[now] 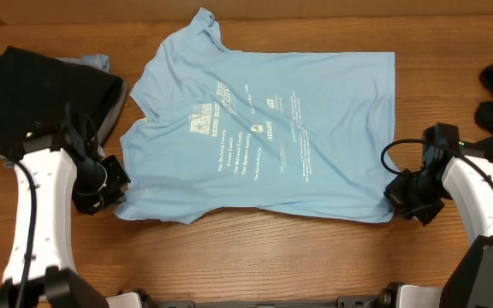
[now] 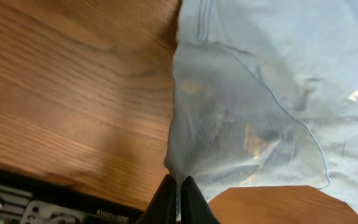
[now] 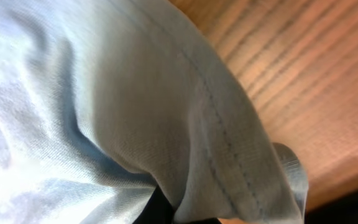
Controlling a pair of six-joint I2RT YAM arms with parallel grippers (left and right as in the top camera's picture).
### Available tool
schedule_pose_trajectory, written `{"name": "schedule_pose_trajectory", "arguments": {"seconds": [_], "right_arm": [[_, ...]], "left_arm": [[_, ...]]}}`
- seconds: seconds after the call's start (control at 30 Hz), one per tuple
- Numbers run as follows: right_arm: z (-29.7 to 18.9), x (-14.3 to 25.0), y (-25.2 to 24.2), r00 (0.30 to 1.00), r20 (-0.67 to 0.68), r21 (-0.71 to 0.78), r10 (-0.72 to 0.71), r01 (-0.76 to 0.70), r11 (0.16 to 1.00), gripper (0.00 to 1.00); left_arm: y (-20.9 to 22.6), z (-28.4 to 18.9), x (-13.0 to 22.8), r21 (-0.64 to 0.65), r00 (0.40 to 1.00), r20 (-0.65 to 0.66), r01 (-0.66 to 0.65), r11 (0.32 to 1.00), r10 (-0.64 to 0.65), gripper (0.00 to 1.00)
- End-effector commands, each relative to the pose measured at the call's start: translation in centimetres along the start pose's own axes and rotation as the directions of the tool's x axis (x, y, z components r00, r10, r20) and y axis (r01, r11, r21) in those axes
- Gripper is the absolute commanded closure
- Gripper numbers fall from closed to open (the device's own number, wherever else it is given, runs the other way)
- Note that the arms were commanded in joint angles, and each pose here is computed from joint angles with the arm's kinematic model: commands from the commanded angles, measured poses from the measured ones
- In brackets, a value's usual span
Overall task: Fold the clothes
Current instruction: 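Lift the bottom edge with both grippers and fold it upward toward the collar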
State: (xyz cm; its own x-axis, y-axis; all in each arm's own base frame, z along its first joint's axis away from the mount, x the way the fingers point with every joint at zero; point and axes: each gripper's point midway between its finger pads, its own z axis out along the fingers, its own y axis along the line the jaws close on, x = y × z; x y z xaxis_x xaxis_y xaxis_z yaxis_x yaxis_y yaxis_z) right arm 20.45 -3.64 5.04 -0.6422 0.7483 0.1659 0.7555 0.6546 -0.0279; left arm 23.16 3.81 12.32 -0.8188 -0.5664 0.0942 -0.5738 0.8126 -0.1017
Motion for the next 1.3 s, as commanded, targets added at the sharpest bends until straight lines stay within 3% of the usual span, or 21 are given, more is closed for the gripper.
{"name": "schedule_pose_trajectory", "arguments": {"seconds": [0.0,0.27,0.6,0.9,1.27], "right_arm": [[-0.8,-1.2,-1.2,0.999,0.028,0.019,0.025,-0.025,1.0,0.96],[-4.1,-1.4,-2.6,0.994,0.081,-0.023,0.07,-0.069,0.997,0.96],[-7.1,-1.0,-4.3,0.987,0.142,0.038,0.078,-0.084,0.996,0.96],[-9.2,-1.8,-4.4,0.979,0.191,0.04,0.077,-0.087,0.995,0.96],[-8.3,-3.4,-3.6,0.979,0.193,0.042,0.061,-0.071,0.997,0.96]], "left_arm": [[-0.2,-2.7,0.7,0.036,0.996,0.087,0.009,0.999,-0.012,0.96],[0.4,-5.5,3.0,0.06,0.984,0.177,0.002,0.998,-0.012,0.96],[1.3,-5.9,5.4,0.041,0.991,0.132,0.01,0.999,-0.015,0.96],[-0.8,-9.7,2.2,0.126,0.955,0.297,-0.032,0.992,-0.007,0.96],[-3.5,-9.4,-2.1,0.165,0.936,0.351,-0.076,0.983,0.014,0.96]]}}
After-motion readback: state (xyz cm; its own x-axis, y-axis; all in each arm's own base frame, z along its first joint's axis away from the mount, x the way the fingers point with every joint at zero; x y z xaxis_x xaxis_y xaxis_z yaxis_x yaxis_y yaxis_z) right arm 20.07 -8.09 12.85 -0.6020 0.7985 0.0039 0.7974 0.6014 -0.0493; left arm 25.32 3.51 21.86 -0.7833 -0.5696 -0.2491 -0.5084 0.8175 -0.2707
